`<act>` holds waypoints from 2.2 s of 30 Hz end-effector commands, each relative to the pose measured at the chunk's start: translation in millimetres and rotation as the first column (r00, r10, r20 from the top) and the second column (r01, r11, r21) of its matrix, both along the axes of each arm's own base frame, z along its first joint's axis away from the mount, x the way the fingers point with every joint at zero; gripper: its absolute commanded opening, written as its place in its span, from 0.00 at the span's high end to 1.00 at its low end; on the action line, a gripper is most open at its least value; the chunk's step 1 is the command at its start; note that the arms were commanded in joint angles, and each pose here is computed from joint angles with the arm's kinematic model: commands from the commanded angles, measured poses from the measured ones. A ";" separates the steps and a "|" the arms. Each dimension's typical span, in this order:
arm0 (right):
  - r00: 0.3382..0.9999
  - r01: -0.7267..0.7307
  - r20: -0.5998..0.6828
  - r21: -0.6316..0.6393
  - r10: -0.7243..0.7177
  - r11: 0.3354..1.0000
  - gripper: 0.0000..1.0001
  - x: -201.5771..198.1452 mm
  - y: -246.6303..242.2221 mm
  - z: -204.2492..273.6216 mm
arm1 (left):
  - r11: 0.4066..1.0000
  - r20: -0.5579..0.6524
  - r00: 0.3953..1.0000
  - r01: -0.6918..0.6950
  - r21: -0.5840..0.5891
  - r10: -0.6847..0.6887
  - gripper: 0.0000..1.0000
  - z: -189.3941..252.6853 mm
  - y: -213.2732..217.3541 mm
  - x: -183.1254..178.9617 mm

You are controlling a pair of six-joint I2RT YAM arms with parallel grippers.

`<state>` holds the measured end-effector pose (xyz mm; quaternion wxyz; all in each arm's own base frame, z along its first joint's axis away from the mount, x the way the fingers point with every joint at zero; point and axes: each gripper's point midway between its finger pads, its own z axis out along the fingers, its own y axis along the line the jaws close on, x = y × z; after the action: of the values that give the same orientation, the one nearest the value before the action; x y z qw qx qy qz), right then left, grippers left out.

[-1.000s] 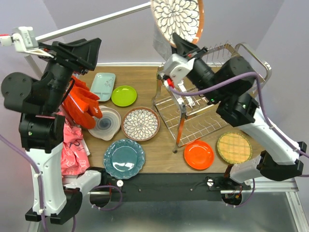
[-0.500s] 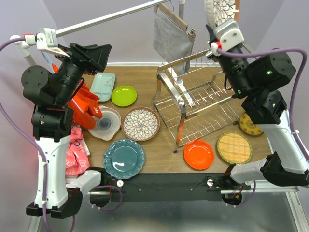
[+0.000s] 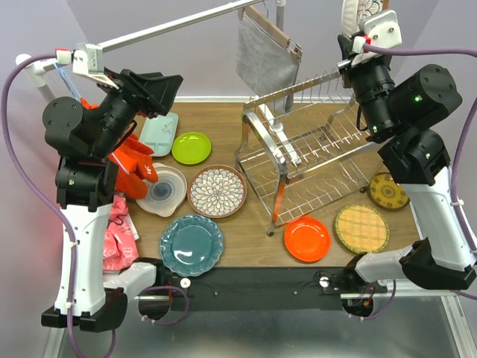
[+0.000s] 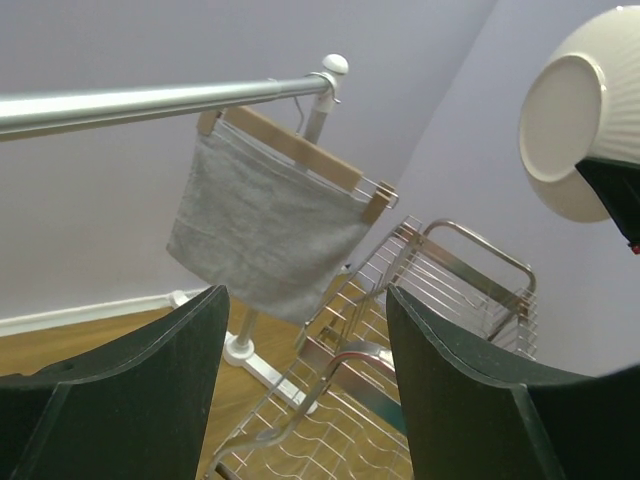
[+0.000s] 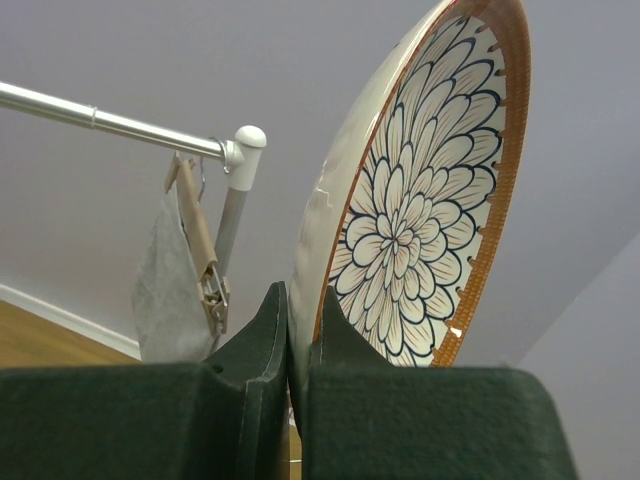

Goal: Load the plates into the dish rack
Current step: Pass the plate from the right arm to the left

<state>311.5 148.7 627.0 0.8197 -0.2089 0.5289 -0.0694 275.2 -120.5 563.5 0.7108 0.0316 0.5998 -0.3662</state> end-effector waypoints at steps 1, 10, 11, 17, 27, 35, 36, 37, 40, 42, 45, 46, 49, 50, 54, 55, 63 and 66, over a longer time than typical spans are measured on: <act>0.989 -0.041 0.142 0.048 0.034 0.998 0.99 -20.6 -7.0 43.2 | 0.984 0.060 0.982 0.177 0.036 -0.179 0.27 15.5 -26.2 -11.9; 0.965 -0.095 0.190 -0.395 0.183 0.914 0.99 -18.5 36.8 0.8 | 0.933 0.129 0.927 0.358 -0.030 -0.352 0.27 66.2 -82.8 -3.0; 0.958 -0.076 0.214 -0.460 0.194 0.885 0.99 -18.7 40.5 -0.6 | 0.926 0.114 0.923 0.374 -0.039 -0.368 0.27 64.2 -93.3 5.5; 0.939 0.012 0.275 -0.627 0.207 0.779 0.99 -12.4 51.0 -8.2 | 0.913 0.135 0.911 0.402 -0.074 -0.391 0.27 82.6 -120.1 16.5; 0.885 0.195 0.416 -0.739 0.209 0.645 0.99 -10.7 65.4 -20.6 | 0.925 0.020 0.937 0.347 -0.153 -0.348 0.27 70.9 -153.1 42.8; 0.835 0.302 0.514 -0.728 0.199 0.615 0.99 -17.4 74.4 -17.0 | 0.972 -0.126 0.966 0.214 -0.096 -0.225 0.31 37.4 -158.7 72.8; 0.837 0.304 0.513 -0.726 0.191 0.616 0.99 -16.4 74.3 -17.2 | 0.978 -0.137 0.970 0.192 -0.083 -0.202 0.31 34.4 -156.2 75.2; 0.839 0.303 0.510 -0.727 0.189 0.617 0.99 -15.1 76.1 -17.4 | 0.986 -0.150 0.975 0.154 -0.064 -0.162 0.31 29.8 -150.7 79.0; 0.845 0.312 0.511 -0.714 0.161 0.627 0.99 -14.1 72.8 -13.0 | 0.990 -0.110 0.985 0.128 -0.067 -0.135 0.31 39.7 -141.0 73.2; 0.847 0.312 0.508 -0.713 0.156 0.629 0.99 -13.8 72.0 -13.3 | 0.989 -0.063 0.989 0.126 -0.078 -0.131 0.31 55.0 -132.3 61.3; 0.849 0.312 0.506 -0.715 0.154 0.626 0.99 -13.7 71.4 -15.3 | 0.988 -0.016 0.993 0.118 -0.097 -0.120 0.30 71.1 -123.3 51.6; 0.848 0.316 0.508 -0.713 0.150 0.626 0.99 -14.1 70.3 -14.5 | 0.990 -0.019 0.994 0.103 -0.099 -0.105 0.30 71.7 -119.9 51.4; 0.845 0.320 0.515 -0.707 0.148 0.630 0.99 -15.6 69.5 -11.5 | 0.995 -0.058 0.995 0.074 -0.072 -0.078 0.30 58.2 -118.2 58.3; 0.843 0.321 0.517 -0.705 0.149 0.632 1.00 -16.7 70.0 -10.4 | 0.995 -0.073 0.994 0.074 -0.063 -0.079 0.29 52.7 -119.6 60.8; 0.840 0.323 0.522 -0.703 0.151 0.634 0.99 -17.5 71.5 -9.8 | 0.995 -0.136 0.986 0.090 -0.029 -0.093 0.29 30.0 -132.5 75.1; 0.837 0.326 0.526 -0.699 0.149 0.636 0.99 -18.8 70.7 -8.0 | 0.994 -0.143 0.984 0.104 -0.025 -0.106 0.29 29.9 -133.9 73.5; 0.830 0.324 0.531 -0.710 0.172 0.625 0.99 -20.0 80.3 -13.9 | 0.987 -0.165 0.973 0.160 -0.008 -0.159 0.40 19.7 -150.1 79.7; 0.824 0.330 0.536 -0.719 0.186 0.612 0.99 -20.3 85.9 -18.1 | 0.989 -0.179 0.973 0.151 0.005 -0.148 0.53 14.4 -150.2 82.7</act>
<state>325.4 254.2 535.2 0.6910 -0.5869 0.2466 -0.3424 361.4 -272.9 579.3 0.6265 0.0397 0.6538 -0.4224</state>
